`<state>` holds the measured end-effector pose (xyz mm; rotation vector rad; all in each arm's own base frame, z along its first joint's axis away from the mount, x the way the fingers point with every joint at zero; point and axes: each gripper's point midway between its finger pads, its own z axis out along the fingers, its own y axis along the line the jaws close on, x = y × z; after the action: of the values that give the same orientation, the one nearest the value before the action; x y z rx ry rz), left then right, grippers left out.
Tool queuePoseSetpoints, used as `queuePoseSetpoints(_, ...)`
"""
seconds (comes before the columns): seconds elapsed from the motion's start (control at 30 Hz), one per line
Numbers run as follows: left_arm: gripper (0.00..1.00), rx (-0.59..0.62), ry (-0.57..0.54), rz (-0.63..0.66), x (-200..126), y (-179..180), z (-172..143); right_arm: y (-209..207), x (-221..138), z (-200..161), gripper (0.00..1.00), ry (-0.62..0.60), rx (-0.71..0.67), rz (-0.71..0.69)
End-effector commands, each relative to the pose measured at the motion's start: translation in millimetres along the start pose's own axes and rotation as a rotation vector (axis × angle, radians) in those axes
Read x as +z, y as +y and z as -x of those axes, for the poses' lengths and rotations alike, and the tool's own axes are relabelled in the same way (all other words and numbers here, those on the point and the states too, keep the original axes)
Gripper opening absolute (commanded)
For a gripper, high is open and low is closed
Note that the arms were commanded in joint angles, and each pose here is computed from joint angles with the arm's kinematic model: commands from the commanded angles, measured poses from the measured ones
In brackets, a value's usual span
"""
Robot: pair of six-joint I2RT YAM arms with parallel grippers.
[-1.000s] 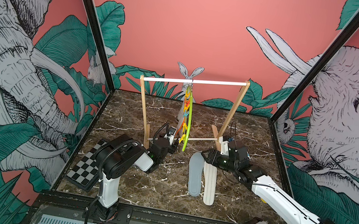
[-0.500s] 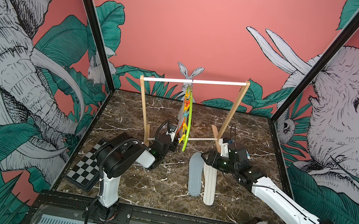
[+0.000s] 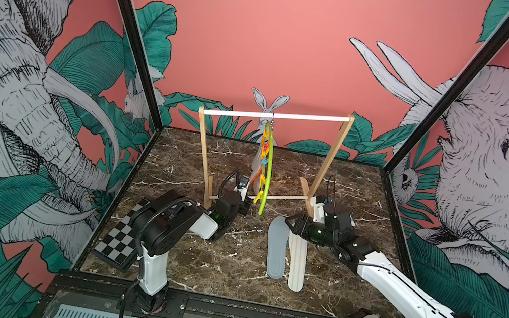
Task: Take the shoe insoles off the hanger
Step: Remove the insole from the hanger.
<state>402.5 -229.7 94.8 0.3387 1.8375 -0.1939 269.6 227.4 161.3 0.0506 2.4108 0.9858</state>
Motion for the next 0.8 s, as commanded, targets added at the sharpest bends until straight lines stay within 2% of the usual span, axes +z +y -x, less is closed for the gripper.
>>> queuePoseSetpoints(0.0, 0.04, -0.008, -0.059, 0.028, -11.1, 9.7, 24.9, 11.0, -3.2, 11.0, 0.6, -0.041, -0.002, 0.042)
queuePoseSetpoints(0.1, 0.0, -0.005, -0.062, 0.031, -15.6, 11.4, 28.6, 13.1, -3.2, 12.3, 0.59, -0.044, 0.006, 0.052)
queuePoseSetpoints(0.37, 0.0, -0.013, -0.083, 0.069, -29.1, 22.0, 35.2, 19.8, -6.2, 17.3, 0.59, -0.057, 0.028, 0.073)
queuePoseSetpoints(0.77, 0.0, -0.019, -0.103, 0.075, -44.1, 27.0, 47.3, 45.3, -18.5, 49.3, 0.62, -0.13, 0.089, 0.171)
